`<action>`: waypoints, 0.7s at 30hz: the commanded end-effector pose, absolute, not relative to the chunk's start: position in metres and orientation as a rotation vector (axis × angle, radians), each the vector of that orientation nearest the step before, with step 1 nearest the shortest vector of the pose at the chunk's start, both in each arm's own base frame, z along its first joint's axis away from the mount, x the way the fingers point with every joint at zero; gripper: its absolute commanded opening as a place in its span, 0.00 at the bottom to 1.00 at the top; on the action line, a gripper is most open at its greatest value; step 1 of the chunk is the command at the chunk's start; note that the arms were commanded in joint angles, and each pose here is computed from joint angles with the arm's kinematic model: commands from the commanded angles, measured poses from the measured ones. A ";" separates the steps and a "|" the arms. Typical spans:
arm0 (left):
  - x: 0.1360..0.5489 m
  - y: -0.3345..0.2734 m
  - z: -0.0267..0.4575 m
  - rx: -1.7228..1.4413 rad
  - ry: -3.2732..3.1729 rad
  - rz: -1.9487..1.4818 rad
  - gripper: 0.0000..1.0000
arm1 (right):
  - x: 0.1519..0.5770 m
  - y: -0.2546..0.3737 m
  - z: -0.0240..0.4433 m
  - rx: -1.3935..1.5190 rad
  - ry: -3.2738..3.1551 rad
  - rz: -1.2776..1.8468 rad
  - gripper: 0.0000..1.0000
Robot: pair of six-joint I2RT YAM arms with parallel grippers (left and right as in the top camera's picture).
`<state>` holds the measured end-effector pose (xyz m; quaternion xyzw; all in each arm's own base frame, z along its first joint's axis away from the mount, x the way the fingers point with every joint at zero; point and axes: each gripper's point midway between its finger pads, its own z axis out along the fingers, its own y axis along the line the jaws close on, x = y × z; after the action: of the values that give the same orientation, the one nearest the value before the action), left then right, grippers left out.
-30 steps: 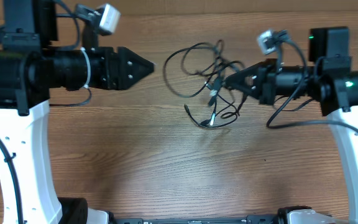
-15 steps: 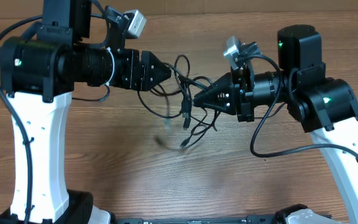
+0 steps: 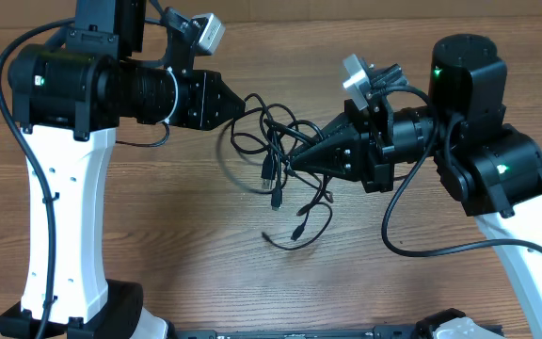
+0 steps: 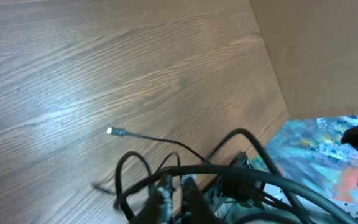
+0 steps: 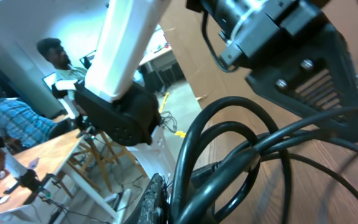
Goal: Untangle cables
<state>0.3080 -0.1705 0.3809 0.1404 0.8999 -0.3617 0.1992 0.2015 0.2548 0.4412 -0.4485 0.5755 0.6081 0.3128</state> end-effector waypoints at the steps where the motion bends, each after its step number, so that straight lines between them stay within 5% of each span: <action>1: 0.312 -0.171 0.381 0.424 2.504 -0.993 0.06 | 0.184 0.251 0.459 -1.205 1.484 1.659 0.04; 4: 0.312 -0.171 0.380 0.428 2.504 -0.992 0.20 | 0.186 0.252 0.463 -1.206 1.467 1.653 0.04; 6: 0.312 -0.171 0.380 0.437 2.500 -0.989 0.17 | 0.186 0.252 0.466 -1.203 1.465 1.656 0.04; 8: 0.312 -0.171 0.380 0.445 2.498 -0.985 0.05 | 0.187 0.252 0.470 -1.196 1.464 1.662 0.04; 12: 0.313 -0.171 0.380 0.444 2.499 -0.982 0.05 | 0.187 0.252 0.478 -1.190 1.455 1.667 0.04; 17: 0.314 -0.171 0.378 0.446 2.500 -0.983 0.37 | 0.183 0.251 0.483 -1.208 1.439 1.689 0.04; 21: 0.314 -0.173 0.378 0.537 2.467 -0.963 0.45 | 0.182 0.251 0.483 -1.198 1.461 1.714 0.04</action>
<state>0.3110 -0.1697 0.3778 0.1603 0.8987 -0.3522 0.2064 0.1974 0.2549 0.4708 -0.4412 0.5575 0.6377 0.2965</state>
